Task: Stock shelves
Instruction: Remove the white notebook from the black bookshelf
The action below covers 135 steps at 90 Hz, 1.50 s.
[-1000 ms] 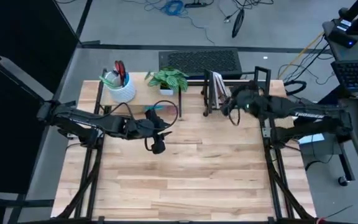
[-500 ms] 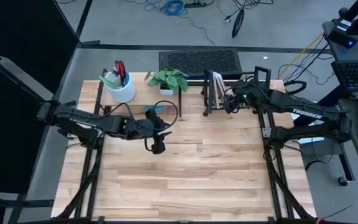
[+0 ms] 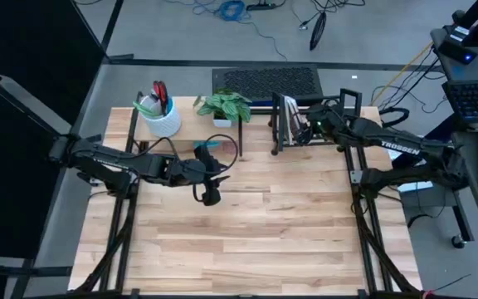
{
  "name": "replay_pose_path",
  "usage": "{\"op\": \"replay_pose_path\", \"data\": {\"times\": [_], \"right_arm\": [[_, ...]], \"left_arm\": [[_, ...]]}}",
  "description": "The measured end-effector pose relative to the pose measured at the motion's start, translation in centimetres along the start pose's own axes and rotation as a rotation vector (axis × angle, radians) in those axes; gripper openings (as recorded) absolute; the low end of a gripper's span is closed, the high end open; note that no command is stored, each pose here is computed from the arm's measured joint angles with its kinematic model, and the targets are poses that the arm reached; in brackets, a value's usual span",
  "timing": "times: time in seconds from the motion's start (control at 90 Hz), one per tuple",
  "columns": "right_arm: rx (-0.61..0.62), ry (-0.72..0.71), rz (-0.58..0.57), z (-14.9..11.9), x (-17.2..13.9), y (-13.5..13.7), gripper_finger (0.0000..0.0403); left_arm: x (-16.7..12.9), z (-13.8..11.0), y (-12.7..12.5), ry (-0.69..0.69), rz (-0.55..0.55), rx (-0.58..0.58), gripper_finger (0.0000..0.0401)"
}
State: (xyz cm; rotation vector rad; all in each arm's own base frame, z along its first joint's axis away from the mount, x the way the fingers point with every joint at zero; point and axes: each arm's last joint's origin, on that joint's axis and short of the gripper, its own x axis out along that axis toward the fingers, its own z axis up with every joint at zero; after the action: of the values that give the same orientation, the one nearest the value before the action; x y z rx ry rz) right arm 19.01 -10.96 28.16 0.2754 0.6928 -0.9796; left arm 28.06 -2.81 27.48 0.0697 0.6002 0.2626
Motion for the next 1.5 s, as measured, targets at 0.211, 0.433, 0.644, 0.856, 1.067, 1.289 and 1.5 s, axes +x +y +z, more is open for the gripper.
{"op": "replay_pose_path", "data": {"times": [0.211,0.433,0.644,0.856,1.067,1.289,1.5], "right_arm": [[-0.016,0.019,-0.012,-0.1,0.7,0.3,0.0180],[-0.043,0.011,-0.065,0.0,1.4,0.4,0.0161],[-0.044,0.001,-0.061,0.1,1.3,0.4,0.0075],[-0.056,-0.004,-0.058,0.2,1.3,0.4,0.0018],[-0.099,-0.020,-0.046,2.2,-0.8,0.3,0.0019],[-0.207,-0.003,0.004,5.6,-7.1,0.1,0.0016],[-0.248,0.105,0.154,5.1,-13.7,0.8,0.0016]], "left_arm": [[0.0,0.0,0.0,0.000,0.000,0.000,0.0140],[0.0,0.0,0.0,0.000,0.000,-0.002,0.0140],[0.0,0.0,0.0,0.000,0.000,-0.002,0.0140],[0.0,0.0,0.0,0.000,0.000,-0.002,0.0140],[0.0,0.0,0.0,0.000,0.000,-0.002,0.0140],[0.0,0.0,0.0,0.000,0.000,-0.002,0.0140],[0.0,0.0,0.0,0.000,0.000,0.001,0.0140]]}}
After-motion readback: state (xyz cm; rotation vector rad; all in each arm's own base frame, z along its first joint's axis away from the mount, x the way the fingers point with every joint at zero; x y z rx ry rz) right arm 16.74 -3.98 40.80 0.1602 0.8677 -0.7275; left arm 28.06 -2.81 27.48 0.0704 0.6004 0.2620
